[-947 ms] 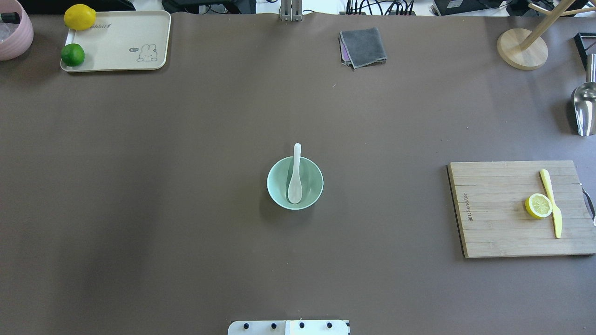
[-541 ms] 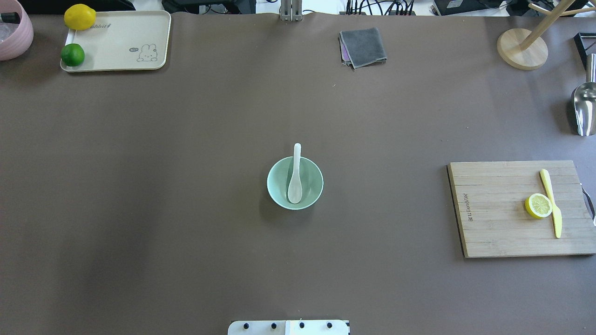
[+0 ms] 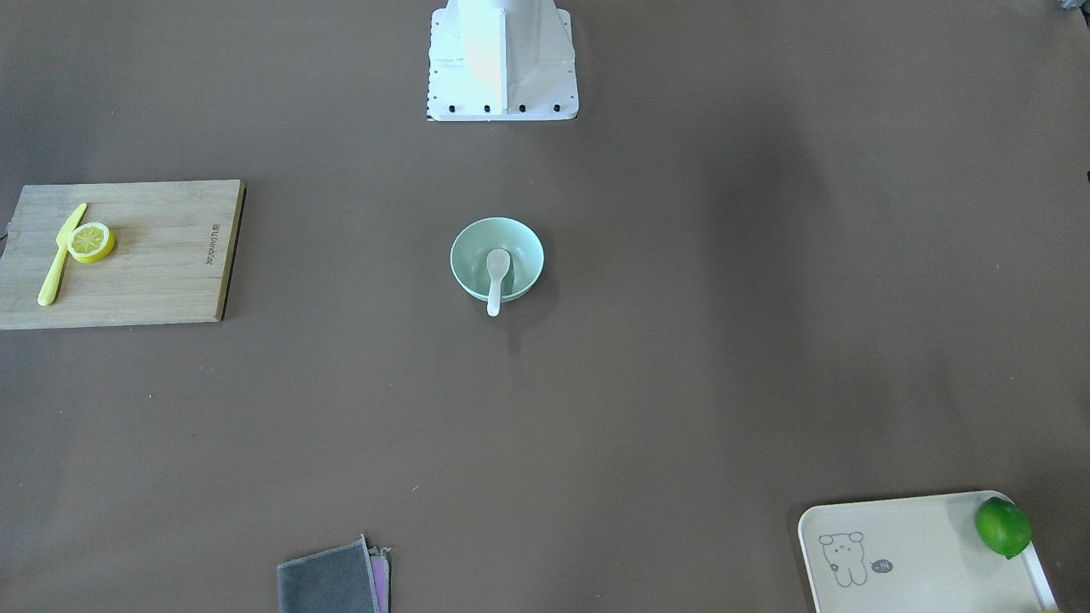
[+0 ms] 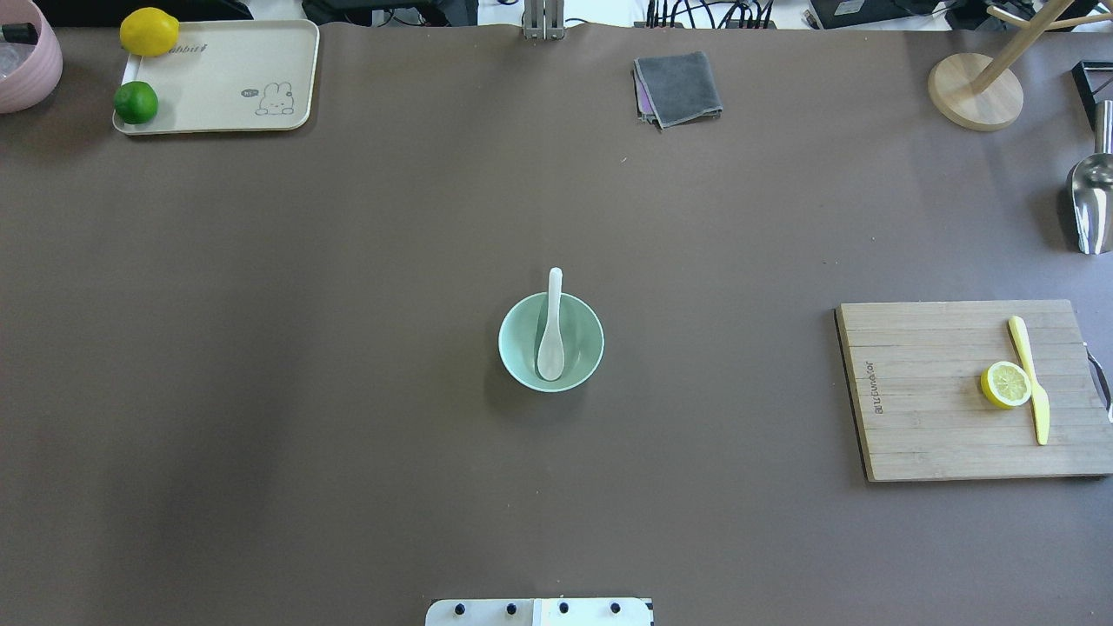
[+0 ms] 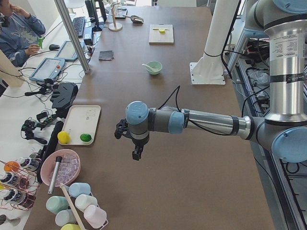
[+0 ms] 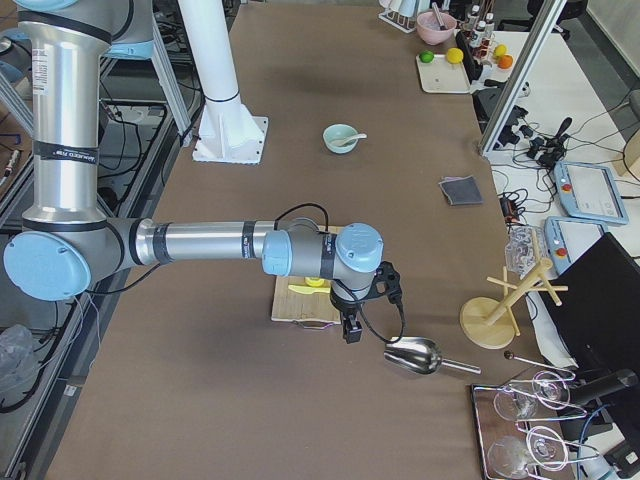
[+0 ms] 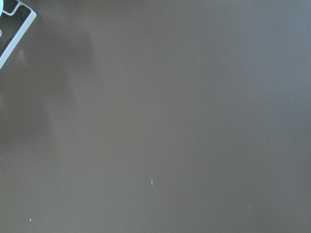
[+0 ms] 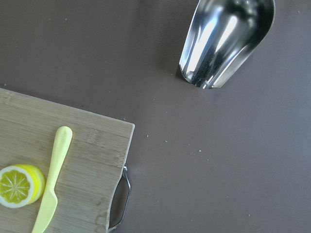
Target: Place spoon in bowl
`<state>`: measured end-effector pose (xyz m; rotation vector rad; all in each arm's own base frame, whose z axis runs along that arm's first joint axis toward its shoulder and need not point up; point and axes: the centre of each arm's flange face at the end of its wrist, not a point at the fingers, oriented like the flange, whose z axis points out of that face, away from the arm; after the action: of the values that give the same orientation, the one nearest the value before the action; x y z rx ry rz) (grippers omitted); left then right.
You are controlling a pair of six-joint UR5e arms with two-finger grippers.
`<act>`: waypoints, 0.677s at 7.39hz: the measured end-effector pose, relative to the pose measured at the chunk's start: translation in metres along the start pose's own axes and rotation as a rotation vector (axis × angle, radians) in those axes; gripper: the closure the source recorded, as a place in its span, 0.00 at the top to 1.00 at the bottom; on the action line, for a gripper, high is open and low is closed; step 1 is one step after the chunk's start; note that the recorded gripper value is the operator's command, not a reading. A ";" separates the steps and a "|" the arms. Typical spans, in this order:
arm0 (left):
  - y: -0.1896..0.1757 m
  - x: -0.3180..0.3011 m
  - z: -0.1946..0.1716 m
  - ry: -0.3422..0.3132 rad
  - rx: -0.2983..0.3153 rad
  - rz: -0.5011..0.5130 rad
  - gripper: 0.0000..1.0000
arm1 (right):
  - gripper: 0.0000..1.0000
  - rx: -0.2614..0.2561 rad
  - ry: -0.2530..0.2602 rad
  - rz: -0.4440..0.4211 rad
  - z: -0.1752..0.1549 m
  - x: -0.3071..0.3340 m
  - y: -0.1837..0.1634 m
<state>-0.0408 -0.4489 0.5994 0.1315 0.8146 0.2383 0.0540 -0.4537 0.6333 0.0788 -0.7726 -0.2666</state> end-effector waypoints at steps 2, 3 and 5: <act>0.000 0.000 0.001 0.002 -0.001 -0.002 0.98 | 1.00 -0.002 0.001 0.007 0.001 0.001 0.000; 0.001 0.000 0.000 0.002 -0.001 -0.002 0.98 | 1.00 -0.002 0.003 0.008 0.001 0.002 0.000; 0.003 -0.001 0.001 0.001 -0.002 -0.005 0.98 | 1.00 -0.003 0.005 0.009 0.001 0.002 0.000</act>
<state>-0.0411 -0.4463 0.6013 0.1269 0.8158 0.2345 0.0548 -0.4542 0.6357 0.0731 -0.7678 -0.2593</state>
